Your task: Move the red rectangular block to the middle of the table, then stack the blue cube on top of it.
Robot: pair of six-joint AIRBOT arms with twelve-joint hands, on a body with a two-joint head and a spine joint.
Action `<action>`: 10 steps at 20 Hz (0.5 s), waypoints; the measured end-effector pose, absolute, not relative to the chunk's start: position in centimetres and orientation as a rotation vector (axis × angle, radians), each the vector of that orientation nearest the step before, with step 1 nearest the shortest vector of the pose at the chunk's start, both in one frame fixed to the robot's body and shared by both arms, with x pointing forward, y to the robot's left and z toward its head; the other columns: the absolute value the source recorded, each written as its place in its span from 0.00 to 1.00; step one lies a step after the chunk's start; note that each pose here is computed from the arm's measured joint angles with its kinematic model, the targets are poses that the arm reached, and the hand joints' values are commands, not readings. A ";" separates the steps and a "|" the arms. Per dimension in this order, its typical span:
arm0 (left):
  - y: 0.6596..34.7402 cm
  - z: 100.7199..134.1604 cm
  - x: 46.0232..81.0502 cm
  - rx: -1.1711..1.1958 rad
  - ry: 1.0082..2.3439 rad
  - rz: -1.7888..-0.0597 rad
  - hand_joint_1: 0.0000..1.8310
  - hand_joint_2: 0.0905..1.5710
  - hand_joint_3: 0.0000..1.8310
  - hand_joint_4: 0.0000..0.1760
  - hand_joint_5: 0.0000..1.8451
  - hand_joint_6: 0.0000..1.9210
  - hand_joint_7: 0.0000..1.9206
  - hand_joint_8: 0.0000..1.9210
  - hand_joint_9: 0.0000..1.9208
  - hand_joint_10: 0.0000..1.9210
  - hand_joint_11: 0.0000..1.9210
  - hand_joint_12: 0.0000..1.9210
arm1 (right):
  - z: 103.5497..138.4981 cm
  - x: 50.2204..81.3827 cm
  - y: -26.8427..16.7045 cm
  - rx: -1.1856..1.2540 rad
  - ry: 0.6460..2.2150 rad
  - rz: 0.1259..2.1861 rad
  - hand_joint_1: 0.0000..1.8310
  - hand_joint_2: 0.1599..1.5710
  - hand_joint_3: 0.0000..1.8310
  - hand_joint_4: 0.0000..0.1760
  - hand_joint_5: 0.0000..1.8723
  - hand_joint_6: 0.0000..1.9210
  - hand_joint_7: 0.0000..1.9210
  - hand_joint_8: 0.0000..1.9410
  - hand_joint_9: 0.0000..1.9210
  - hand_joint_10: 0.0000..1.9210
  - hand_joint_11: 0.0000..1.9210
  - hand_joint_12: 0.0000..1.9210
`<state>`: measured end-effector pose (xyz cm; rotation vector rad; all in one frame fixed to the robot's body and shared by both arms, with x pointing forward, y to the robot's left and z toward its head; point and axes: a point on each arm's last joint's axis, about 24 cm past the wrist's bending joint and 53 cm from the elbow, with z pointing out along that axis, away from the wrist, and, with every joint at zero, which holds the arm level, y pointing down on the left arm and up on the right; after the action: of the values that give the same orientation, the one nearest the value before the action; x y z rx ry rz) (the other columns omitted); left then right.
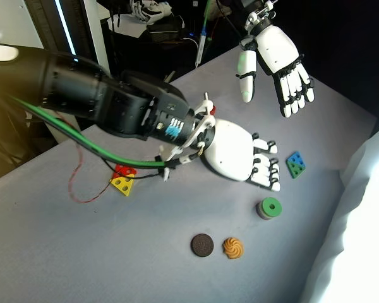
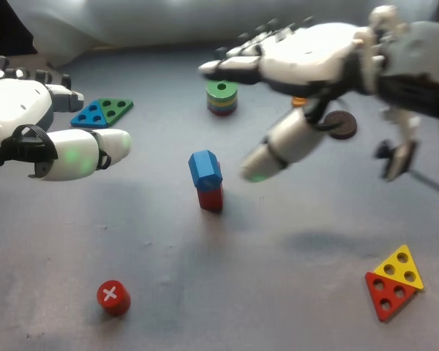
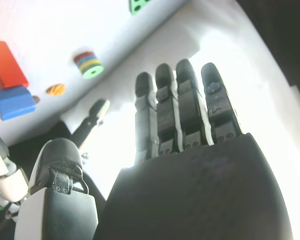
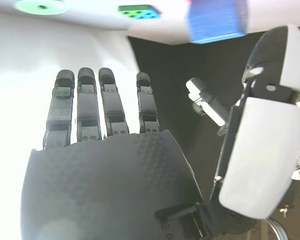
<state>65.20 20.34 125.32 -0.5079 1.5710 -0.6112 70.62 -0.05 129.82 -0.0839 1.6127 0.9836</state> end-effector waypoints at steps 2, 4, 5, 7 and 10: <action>20.4 125.3 65.3 -0.517 1.575 -0.601 0.00 0.74 0.00 0.00 0.20 0.00 0.17 0.00 0.12 0.00 0.00 0.09 | 129.7 69.4 -2.4 -0.126 1.584 0.909 0.30 0.40 0.00 0.00 0.00 0.00 0.00 0.00 0.00 0.00 0.00 0.00; 20.6 125.3 65.5 -0.517 1.571 -0.595 0.00 0.75 0.00 0.00 0.20 0.00 0.17 0.00 0.12 0.00 0.00 0.10 | 128.9 68.5 -3.7 -0.137 1.603 0.889 0.30 0.40 0.00 0.00 0.00 0.00 0.00 0.00 0.00 0.00 0.00 0.00; 20.8 125.3 65.6 -0.522 1.572 -0.591 0.00 0.75 0.00 0.00 0.20 0.00 0.17 0.00 0.12 0.00 0.00 0.10 | 128.6 67.8 -4.8 -0.151 1.606 0.865 0.29 0.40 0.00 0.00 0.00 0.00 0.00 0.00 0.00 0.00 0.00 0.00; 20.9 125.4 65.6 -0.518 1.566 -0.587 0.00 0.75 0.00 0.00 0.20 0.00 0.17 0.00 0.12 0.00 0.00 0.11 | 128.7 67.1 -7.3 -0.159 1.585 0.796 0.28 0.41 0.00 0.00 0.00 0.00 0.00 0.00 0.00 0.00 0.00 0.00; 20.7 125.6 65.5 -0.506 1.564 -0.588 0.00 0.75 0.00 0.00 0.20 0.00 0.17 0.00 0.12 0.00 0.00 0.10 | 127.5 65.5 -10.7 -0.231 1.579 0.662 0.28 0.42 0.00 0.00 0.00 0.00 0.00 0.00 0.00 0.00 0.00 0.00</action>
<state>65.49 20.65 125.56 -0.5064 1.5635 -0.5879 65.49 -10.71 127.50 -0.2306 1.5794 0.6618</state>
